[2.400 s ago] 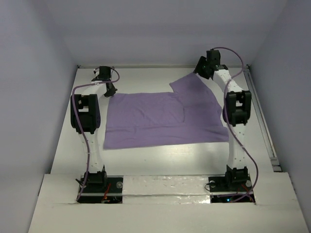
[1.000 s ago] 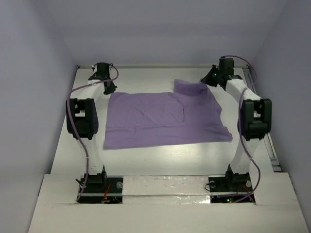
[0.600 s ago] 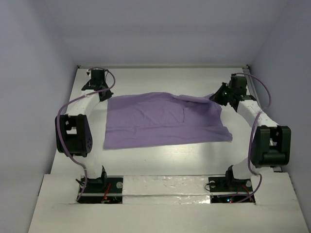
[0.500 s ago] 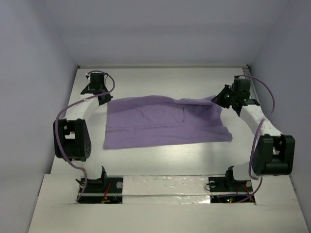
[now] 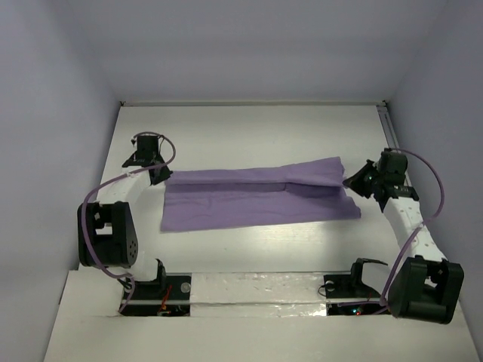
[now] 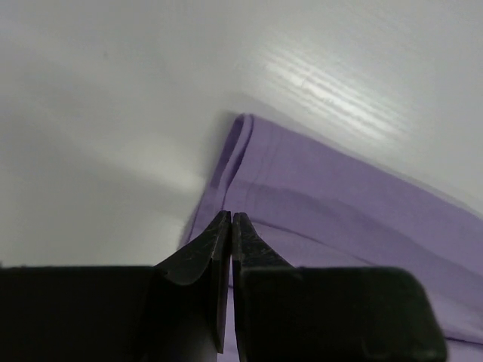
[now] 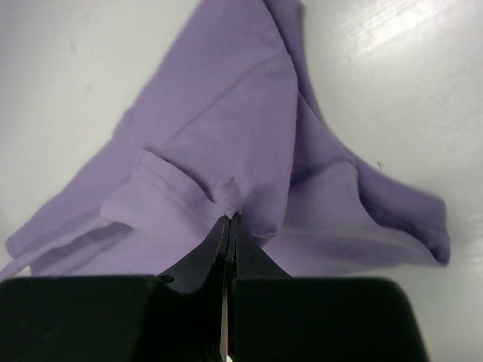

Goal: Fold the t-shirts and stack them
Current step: Fold the other side of the tshirt into a rectangle

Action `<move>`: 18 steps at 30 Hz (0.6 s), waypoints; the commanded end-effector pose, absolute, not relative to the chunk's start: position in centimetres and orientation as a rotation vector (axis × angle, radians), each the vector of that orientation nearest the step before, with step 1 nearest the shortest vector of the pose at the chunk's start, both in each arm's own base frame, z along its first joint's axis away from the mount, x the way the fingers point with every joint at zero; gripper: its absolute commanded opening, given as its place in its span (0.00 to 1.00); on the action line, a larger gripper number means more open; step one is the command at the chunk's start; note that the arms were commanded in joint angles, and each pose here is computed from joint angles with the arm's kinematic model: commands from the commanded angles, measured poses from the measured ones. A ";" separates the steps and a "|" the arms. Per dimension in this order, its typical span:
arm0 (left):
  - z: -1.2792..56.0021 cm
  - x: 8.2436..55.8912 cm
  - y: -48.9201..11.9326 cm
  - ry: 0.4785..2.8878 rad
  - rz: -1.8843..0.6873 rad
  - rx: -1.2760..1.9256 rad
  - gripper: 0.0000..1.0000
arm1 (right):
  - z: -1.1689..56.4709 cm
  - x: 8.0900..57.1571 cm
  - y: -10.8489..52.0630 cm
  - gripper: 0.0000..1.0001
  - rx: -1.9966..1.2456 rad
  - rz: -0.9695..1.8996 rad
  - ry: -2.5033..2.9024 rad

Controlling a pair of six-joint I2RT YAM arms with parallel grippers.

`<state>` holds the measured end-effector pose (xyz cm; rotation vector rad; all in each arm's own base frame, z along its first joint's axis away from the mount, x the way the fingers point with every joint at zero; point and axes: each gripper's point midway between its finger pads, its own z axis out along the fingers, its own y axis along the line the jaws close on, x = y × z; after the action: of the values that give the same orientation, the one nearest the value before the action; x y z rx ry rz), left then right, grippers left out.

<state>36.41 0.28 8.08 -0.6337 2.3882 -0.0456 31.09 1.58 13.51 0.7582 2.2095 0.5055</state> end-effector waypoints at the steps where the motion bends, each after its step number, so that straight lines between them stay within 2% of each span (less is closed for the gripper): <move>1: 6.7 34.8 0.9 2.410 -0.017 -0.639 0.00 | 11.5 29.1 1.2 0.00 0.829 0.468 2.261; 6: 5.3 33.8 1.2 2.454 -0.001 -0.659 0.00 | 8.0 27.2 1.2 0.02 0.911 0.445 2.337; 7: 5.1 33.6 1.1 2.457 -0.004 -0.656 0.04 | 7.7 27.0 1.2 0.03 0.915 0.440 2.350; 8: 5.2 33.5 1.0 2.454 -0.012 -0.658 0.14 | 7.6 26.8 1.2 0.05 0.913 0.437 2.359; 10: 6.3 33.7 1.0 2.424 -0.026 -0.654 0.28 | 8.1 27.0 1.1 0.24 0.885 0.428 2.352; 11: 6.8 33.9 0.9 2.410 -0.036 -0.649 0.39 | 8.5 26.9 0.8 0.36 0.880 0.406 2.349; 12: 7.4 34.0 0.8 2.398 -0.045 -0.650 0.44 | 8.9 27.1 0.7 0.57 0.864 0.402 2.341; 13: 8.8 34.3 0.8 2.362 -0.061 -0.645 0.50 | 9.8 27.6 0.6 0.61 0.829 0.401 2.326; 14: 9.4 34.4 0.7 2.348 -0.073 -0.642 0.56 | 10.5 27.7 0.7 0.62 0.809 0.407 2.318; 17: 12.0 35.0 0.0 2.277 -0.103 -0.618 0.57 | 13.1 29.0 1.1 0.60 0.707 0.440 2.264; 18: 12.5 35.1 -0.4 2.265 -0.106 -0.596 0.57 | 13.4 29.3 1.4 0.38 0.688 0.444 2.268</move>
<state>33.81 0.31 8.64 -0.6323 2.3696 -0.0646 27.03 1.35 9.27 0.8147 2.3646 0.4307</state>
